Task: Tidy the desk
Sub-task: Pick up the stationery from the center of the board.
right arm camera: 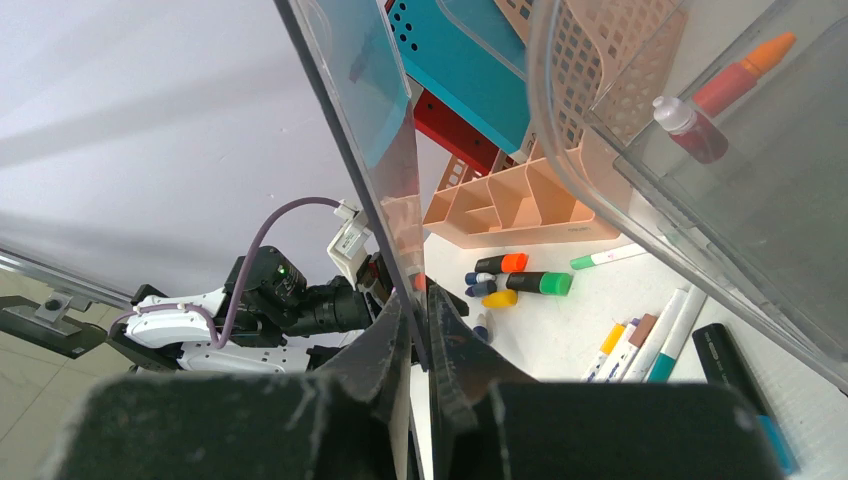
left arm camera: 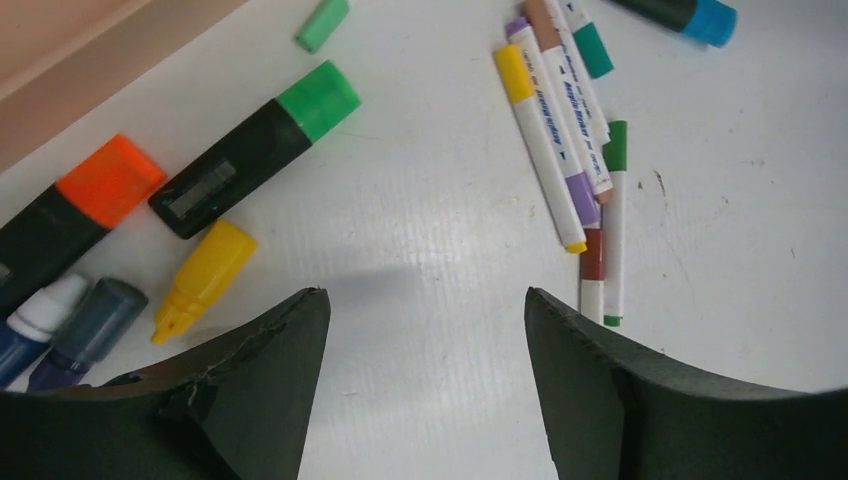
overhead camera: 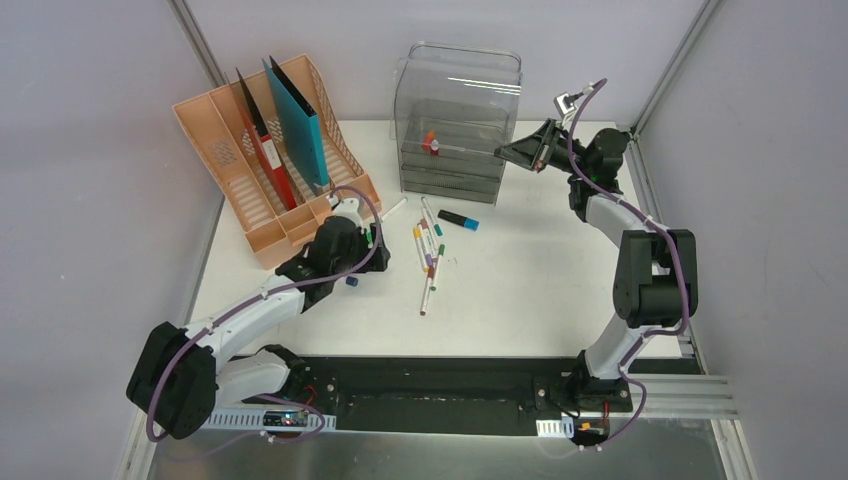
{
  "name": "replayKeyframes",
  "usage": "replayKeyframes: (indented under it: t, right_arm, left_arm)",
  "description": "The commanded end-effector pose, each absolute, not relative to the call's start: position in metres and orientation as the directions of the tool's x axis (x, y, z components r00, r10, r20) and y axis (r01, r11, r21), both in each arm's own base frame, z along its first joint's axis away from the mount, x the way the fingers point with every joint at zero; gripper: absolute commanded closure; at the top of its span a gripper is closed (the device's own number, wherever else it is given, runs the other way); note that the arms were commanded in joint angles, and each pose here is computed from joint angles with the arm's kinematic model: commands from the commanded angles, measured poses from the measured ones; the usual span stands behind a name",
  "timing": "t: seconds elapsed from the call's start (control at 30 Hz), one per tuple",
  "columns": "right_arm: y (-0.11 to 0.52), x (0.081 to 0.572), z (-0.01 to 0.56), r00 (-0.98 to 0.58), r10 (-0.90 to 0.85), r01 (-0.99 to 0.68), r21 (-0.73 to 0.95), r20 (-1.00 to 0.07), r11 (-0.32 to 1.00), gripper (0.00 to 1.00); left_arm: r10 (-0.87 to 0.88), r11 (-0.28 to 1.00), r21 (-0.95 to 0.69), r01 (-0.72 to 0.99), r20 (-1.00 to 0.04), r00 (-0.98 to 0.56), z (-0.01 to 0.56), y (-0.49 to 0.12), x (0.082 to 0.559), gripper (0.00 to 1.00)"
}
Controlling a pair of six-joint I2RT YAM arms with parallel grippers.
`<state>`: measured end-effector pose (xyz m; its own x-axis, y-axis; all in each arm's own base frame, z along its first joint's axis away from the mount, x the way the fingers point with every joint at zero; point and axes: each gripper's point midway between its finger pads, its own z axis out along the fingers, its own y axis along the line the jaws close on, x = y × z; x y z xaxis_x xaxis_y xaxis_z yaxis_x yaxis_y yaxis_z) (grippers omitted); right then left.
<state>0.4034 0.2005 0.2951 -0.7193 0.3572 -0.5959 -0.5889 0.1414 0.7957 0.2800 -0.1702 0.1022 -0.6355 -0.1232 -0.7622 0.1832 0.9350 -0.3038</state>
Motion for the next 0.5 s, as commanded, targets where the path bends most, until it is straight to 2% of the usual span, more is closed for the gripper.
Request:
replayKeyframes:
  t: [0.0, 0.13, 0.3, 0.47]
  right_arm:
    - [0.207, 0.402, 0.294, -0.740, 0.333, -0.581, 0.805, -0.584, 0.121, 0.94]
    - [0.207, 0.402, 0.293, -0.742, 0.333, -0.579, 0.806, -0.582, 0.121, 0.94]
    - [0.207, 0.402, 0.292, -0.744, 0.333, -0.576, 0.809, -0.580, 0.121, 0.94]
    - [0.208, 0.402, 0.291, -0.744, 0.330, -0.577, 0.808, -0.581, 0.120, 0.94]
  left_arm:
    - [-0.331, 0.924, -0.377, -0.063, -0.708, -0.623, 0.111, -0.148, 0.280, 0.29]
    - [-0.504, 0.860, -0.430, -0.276, -0.621, -0.600, 0.101, -0.135, 0.273, 0.33]
    - [-0.650, 0.758, -0.426, -0.494, -0.548, -0.526, 0.089, -0.115, 0.262, 0.43]
    - [-0.713, 0.689, -0.376, -0.620, -0.506, -0.485, 0.079, -0.103, 0.250, 0.47]
